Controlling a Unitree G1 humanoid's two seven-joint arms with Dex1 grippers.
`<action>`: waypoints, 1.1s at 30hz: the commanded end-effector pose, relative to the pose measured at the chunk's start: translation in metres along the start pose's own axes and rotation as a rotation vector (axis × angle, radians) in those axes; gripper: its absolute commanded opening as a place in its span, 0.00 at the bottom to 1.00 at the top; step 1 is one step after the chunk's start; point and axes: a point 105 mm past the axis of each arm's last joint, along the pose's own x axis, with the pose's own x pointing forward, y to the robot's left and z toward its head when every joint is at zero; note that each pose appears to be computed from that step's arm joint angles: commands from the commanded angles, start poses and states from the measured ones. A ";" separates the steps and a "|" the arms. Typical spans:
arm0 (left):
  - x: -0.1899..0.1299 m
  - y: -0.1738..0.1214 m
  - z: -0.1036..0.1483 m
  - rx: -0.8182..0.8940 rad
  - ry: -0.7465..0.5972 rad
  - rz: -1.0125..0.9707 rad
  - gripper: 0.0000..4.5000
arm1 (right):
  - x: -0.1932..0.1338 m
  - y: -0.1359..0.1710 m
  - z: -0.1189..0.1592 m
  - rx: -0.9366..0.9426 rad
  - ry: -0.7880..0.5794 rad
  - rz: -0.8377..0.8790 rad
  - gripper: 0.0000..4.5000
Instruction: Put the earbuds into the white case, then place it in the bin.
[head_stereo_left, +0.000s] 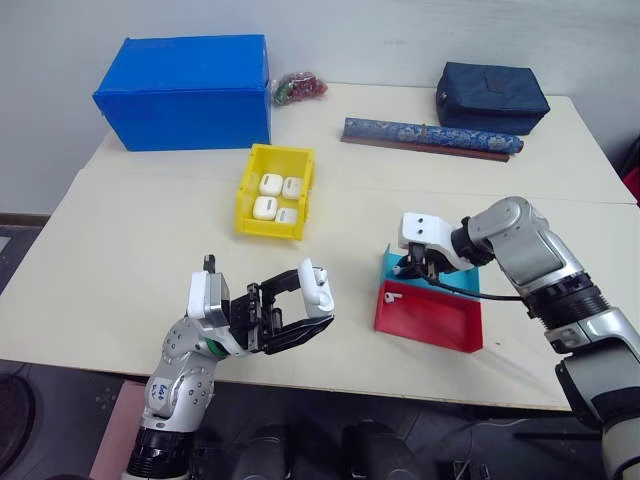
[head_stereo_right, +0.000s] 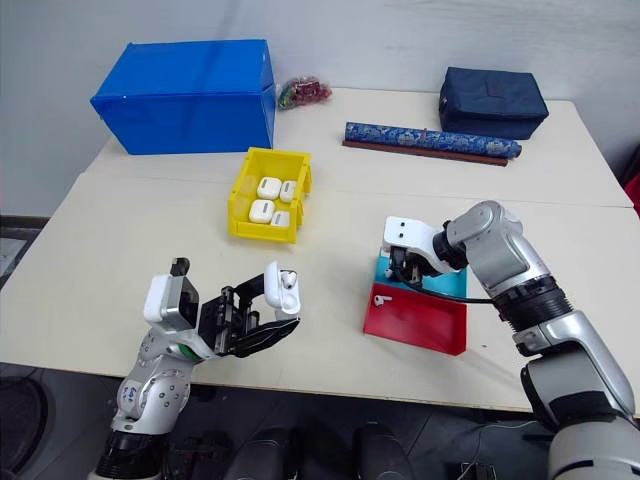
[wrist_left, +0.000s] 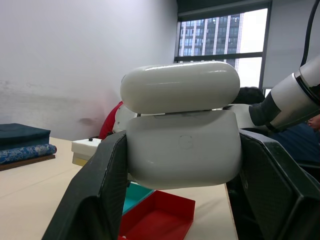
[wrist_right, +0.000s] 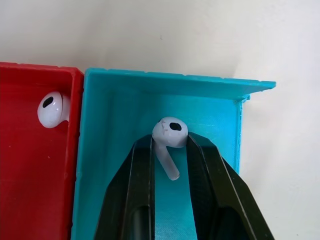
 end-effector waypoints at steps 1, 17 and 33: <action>0.002 -0.001 0.006 0.030 -0.014 -0.020 0.63 | -0.001 0.004 -0.004 0.018 0.002 0.001 0.11; 0.020 0.011 0.012 0.035 -0.079 -0.067 0.63 | -0.121 0.033 0.037 0.054 -0.778 -0.049 0.11; 0.064 0.029 0.009 0.050 -0.182 -0.129 0.63 | -0.130 0.110 0.113 0.471 -1.245 0.299 0.11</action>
